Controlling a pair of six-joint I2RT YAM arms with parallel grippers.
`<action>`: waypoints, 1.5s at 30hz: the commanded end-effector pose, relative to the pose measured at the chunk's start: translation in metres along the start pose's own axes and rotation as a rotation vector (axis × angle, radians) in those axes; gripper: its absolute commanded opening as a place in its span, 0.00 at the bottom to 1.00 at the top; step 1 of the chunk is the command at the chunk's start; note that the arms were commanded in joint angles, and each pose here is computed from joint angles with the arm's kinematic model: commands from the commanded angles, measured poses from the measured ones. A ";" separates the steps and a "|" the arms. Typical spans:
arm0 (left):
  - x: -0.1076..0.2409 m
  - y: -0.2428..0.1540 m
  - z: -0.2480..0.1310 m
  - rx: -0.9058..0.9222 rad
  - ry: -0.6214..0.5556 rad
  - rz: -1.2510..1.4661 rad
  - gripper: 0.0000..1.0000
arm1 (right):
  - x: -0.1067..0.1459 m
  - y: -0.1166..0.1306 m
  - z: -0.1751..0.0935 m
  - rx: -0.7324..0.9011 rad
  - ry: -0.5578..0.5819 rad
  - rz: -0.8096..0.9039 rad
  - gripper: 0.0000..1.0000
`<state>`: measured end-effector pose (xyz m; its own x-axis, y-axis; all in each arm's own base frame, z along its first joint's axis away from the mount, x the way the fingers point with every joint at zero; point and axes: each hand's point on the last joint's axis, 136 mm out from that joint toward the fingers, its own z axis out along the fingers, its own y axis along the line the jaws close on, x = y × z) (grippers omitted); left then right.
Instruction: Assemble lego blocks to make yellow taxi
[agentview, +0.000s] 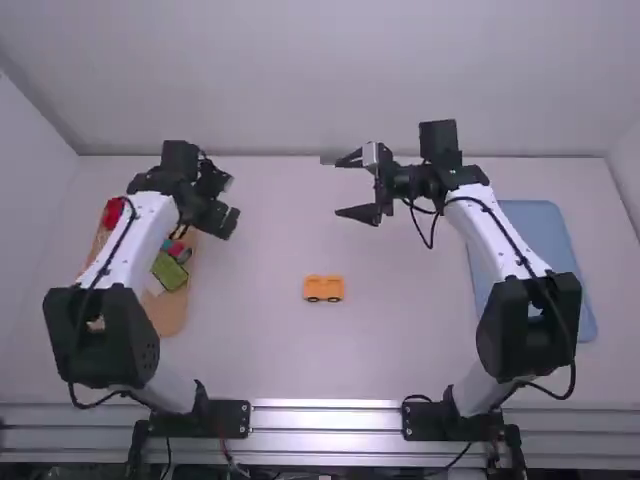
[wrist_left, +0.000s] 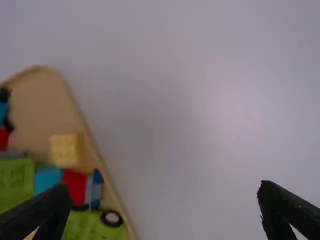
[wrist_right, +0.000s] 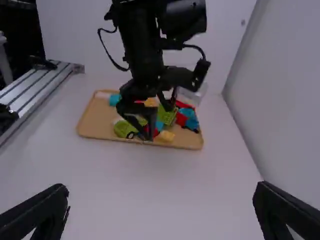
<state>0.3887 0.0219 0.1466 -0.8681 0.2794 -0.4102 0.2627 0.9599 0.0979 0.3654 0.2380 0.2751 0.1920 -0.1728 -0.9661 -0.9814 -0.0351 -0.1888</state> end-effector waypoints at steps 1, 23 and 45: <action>0.014 0.020 -0.009 -0.026 0.000 -0.177 0.99 | -0.007 -0.006 0.000 -0.001 -0.015 0.037 0.99; 0.140 0.134 -0.039 -0.345 0.199 -1.016 0.99 | -0.008 -0.014 -0.004 0.025 -0.014 0.056 0.99; 0.130 0.157 0.001 -0.274 0.202 -1.242 0.99 | -0.010 -0.024 -0.001 0.064 0.002 0.089 0.99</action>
<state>0.3047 0.2103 0.1069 -0.5515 -0.8035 -0.2241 -0.8193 0.5722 -0.0354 0.3835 0.2373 0.2839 0.0906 -0.1789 -0.9797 -0.9939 0.0458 -0.1002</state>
